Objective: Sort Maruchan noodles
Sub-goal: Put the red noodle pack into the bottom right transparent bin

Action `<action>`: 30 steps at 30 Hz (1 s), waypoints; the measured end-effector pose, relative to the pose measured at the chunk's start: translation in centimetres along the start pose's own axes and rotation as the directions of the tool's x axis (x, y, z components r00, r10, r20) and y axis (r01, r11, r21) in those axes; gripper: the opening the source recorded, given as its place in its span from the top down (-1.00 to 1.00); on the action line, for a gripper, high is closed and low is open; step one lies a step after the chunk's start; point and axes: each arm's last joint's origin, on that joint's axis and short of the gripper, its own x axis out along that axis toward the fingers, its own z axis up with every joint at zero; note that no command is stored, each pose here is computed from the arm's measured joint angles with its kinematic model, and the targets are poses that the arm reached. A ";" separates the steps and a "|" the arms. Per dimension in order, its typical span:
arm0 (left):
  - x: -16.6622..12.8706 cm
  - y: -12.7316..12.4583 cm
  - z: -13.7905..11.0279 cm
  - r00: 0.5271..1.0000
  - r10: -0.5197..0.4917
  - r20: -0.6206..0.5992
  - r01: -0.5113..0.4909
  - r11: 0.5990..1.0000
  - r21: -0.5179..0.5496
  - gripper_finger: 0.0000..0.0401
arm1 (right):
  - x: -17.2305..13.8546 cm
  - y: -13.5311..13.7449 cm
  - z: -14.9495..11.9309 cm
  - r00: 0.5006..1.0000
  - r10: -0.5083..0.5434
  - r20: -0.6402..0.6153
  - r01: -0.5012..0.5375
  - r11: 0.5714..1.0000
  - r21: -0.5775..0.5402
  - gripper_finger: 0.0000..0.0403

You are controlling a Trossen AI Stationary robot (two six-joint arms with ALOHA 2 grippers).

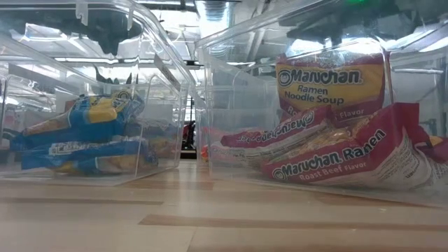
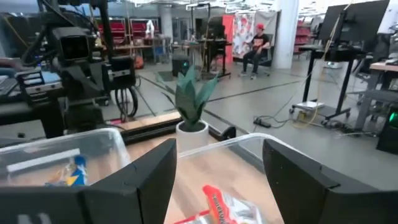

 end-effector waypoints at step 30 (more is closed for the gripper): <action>0.0 0.0 -0.1 1.000 0.002 -0.012 -0.002 1.000 -0.008 1.00 | 0.1 -0.3 -0.3 1.000 -0.013 -0.026 0.013 1.000 -0.005 -0.29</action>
